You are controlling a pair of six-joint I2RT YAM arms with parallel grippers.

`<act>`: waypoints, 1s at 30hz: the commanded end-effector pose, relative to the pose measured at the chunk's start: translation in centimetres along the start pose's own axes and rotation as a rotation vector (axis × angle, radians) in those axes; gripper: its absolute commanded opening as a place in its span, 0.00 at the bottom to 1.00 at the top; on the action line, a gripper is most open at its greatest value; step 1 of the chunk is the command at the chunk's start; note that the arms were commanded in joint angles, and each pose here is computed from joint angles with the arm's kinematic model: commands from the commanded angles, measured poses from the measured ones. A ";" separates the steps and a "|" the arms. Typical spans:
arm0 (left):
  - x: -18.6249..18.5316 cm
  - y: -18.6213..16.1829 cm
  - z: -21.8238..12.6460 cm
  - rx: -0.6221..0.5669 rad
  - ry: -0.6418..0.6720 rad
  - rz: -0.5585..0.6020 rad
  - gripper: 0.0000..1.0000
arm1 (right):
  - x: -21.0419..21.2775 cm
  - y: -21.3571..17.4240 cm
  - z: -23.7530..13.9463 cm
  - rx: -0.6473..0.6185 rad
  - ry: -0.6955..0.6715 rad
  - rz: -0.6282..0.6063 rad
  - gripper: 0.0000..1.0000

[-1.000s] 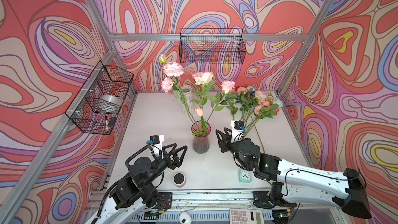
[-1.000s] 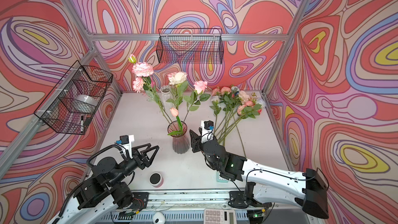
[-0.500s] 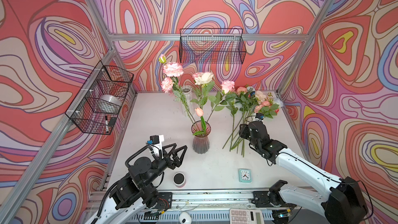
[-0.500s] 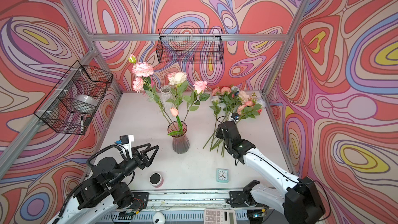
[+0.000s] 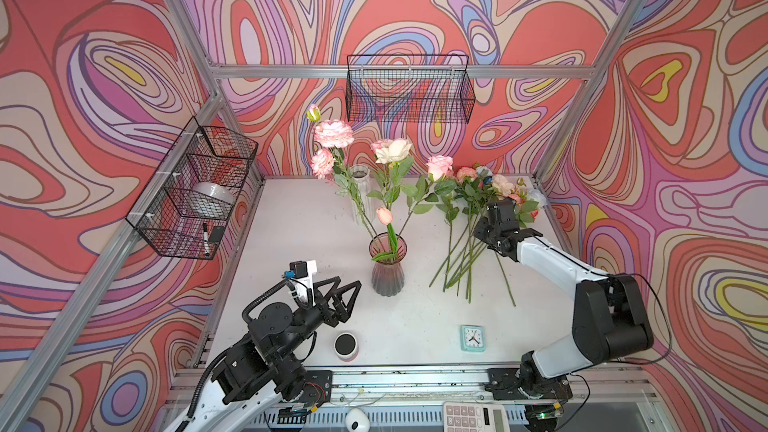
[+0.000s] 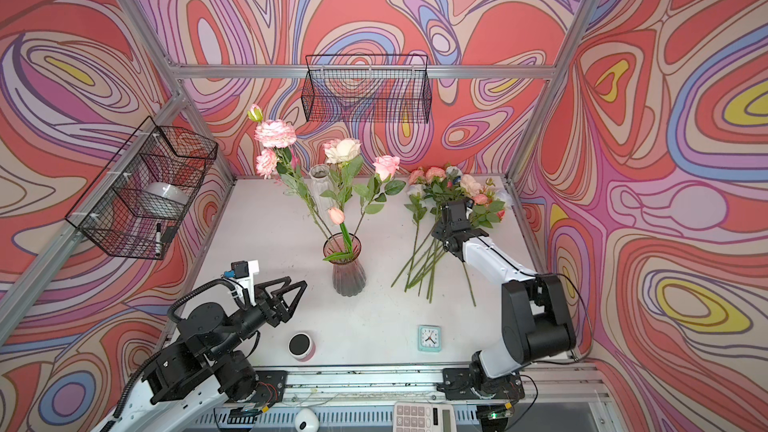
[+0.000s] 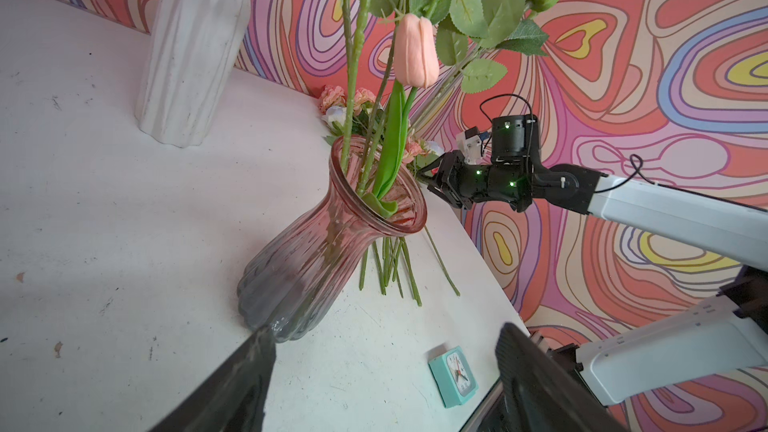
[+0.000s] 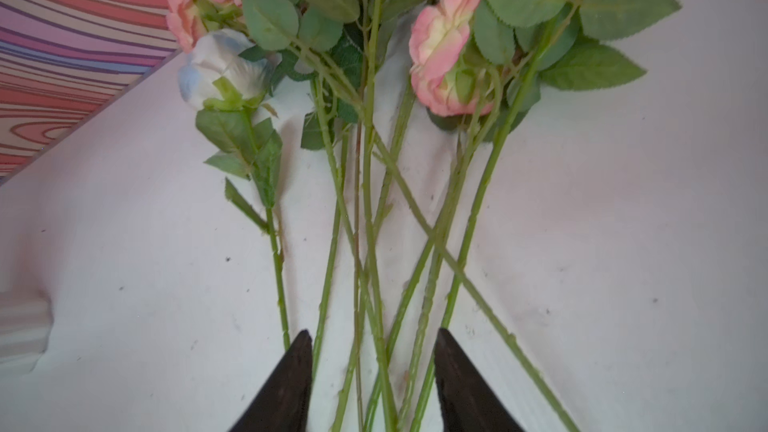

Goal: Arrange the flowers into the vase
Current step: 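Lower the right gripper into the pile and close on a cream rose stem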

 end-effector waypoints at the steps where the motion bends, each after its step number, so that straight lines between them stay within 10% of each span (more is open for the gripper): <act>1: 0.3 -0.3 -0.2 0.003 0.005 0.006 0.85 | -1.1 0.9 1.5 0.039 -0.130 -0.115 0.48; 30: 0.7 -0.4 -0.1 -0.001 0.025 0.015 0.85 | 1.1 -0.7 8.8 0.150 -0.088 -0.136 0.13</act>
Point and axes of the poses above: each gripper's point midway between its finger pads, its own z axis out along the fingers, its own x axis along the line the jaws close on, y = z × x, the point moved 4 cm from there along -z, back along the fingers, and after that the axes turned 6 degrees about -z, right-handed, at the moved point
